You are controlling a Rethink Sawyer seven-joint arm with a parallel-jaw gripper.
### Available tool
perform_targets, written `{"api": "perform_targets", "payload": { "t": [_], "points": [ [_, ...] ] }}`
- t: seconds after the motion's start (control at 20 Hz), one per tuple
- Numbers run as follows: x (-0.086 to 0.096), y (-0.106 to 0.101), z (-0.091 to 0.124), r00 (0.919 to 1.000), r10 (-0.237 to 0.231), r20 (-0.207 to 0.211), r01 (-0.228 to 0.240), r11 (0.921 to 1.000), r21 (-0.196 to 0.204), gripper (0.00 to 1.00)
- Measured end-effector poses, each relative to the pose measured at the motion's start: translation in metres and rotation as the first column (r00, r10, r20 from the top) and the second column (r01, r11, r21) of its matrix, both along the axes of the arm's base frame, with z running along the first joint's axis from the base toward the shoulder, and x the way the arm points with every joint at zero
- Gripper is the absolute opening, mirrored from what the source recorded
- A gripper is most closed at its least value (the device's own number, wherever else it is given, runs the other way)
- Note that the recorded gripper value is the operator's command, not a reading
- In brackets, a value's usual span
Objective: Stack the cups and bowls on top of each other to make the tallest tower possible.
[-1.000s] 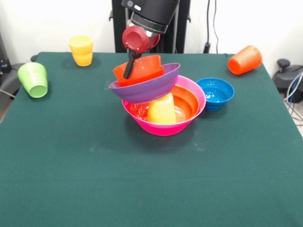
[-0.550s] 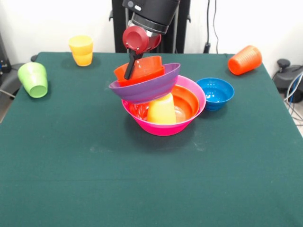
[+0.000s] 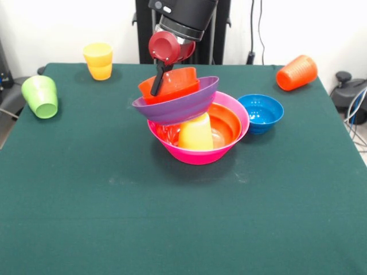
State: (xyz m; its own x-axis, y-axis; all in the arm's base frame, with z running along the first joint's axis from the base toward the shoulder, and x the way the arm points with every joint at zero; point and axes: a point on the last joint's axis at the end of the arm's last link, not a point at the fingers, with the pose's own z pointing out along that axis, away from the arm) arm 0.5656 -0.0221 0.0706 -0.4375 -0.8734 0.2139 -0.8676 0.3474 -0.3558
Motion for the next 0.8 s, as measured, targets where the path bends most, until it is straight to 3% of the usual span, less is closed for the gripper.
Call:
{"api": "perform_targets", "payload": {
  "t": [0.8],
  "points": [
    [-0.009,0.011,0.0,0.9995,-0.031,0.007,0.031,0.999,0.034,0.0]
  ]
}}
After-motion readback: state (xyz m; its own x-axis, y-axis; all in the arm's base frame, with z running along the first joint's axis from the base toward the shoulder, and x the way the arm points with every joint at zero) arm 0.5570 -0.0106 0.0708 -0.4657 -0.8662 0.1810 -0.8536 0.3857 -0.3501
